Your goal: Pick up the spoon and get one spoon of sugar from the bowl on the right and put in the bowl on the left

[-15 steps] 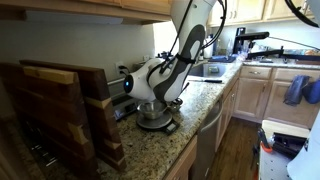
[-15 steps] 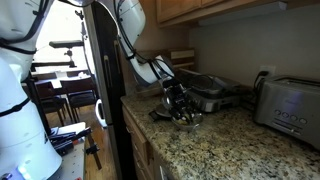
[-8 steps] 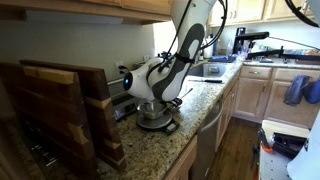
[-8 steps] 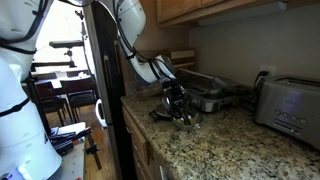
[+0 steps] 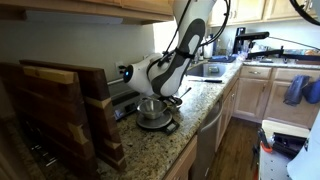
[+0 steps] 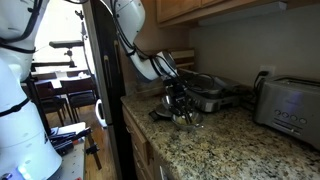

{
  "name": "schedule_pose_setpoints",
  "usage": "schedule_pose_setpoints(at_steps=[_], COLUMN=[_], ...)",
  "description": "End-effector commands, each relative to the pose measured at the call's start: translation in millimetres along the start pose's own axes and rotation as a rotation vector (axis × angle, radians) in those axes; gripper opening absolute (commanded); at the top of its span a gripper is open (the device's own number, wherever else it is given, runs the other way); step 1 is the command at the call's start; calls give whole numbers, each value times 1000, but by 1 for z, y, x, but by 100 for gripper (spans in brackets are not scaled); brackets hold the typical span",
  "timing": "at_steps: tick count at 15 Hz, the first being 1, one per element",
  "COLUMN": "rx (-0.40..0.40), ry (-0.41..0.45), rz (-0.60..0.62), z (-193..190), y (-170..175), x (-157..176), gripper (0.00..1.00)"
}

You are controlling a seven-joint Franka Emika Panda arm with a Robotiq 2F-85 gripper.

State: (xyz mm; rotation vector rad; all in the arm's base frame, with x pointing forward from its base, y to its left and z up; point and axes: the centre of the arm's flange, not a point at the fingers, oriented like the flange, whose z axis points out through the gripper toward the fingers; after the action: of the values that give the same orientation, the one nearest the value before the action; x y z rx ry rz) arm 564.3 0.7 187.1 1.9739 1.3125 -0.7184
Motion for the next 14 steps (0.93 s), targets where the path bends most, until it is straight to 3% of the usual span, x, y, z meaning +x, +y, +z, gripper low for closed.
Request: schedule_pose_setpoints(at_steps=[1,7,8,10,14], rx=[-7,60,86,145,227], ry=[95,226,251,315,431], rz=[20,30,28,22,39], z=[-28,-45,-45,-45,-46], y=[6,26,28,32,39], x=[-37,-69,-76,-91,-119], gripper=[6,7,36,35,59])
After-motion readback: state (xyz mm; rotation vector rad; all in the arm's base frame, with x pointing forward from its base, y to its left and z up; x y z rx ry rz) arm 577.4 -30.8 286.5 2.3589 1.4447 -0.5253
